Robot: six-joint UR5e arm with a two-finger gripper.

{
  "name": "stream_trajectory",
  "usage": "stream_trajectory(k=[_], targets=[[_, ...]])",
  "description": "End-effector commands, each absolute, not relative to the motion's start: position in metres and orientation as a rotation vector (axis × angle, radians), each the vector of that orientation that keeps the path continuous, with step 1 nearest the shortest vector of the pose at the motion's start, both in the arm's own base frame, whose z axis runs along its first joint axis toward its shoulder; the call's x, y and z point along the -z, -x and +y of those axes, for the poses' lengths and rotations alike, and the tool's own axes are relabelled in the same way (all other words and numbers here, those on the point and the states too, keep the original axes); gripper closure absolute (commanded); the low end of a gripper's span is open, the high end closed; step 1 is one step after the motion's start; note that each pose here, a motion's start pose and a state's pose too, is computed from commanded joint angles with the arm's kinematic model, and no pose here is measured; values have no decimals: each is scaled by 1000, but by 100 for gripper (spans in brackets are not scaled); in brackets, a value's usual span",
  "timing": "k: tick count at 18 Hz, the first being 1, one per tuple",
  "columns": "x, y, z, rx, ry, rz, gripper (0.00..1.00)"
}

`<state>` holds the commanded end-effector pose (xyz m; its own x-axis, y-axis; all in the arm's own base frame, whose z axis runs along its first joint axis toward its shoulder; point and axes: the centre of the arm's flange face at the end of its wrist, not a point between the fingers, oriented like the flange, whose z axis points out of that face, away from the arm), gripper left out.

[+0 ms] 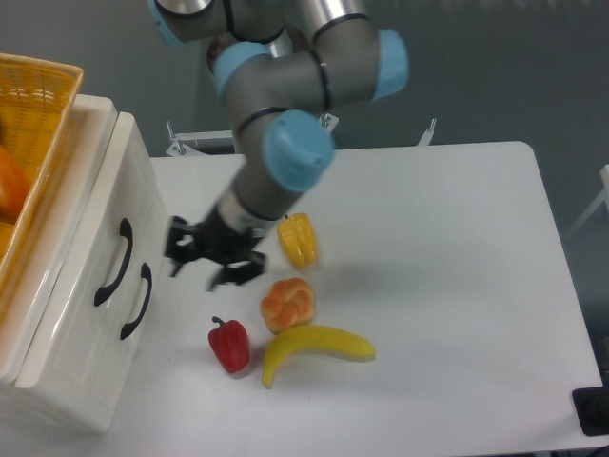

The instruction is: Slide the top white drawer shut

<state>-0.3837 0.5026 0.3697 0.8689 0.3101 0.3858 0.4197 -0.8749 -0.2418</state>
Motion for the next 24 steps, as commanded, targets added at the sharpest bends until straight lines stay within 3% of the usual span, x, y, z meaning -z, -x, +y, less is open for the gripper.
stream_trajectory(k=[5, 10, 16, 20, 24], targets=[[-354, 469, 447, 198, 2771, -673, 0], [-321, 555, 374, -17, 2930, -413, 0], [-293, 603, 309, -96, 3077, 106, 0], [-269, 638, 269, -128, 3098, 158, 0], [-267, 645, 267, -134, 3080, 424, 0]])
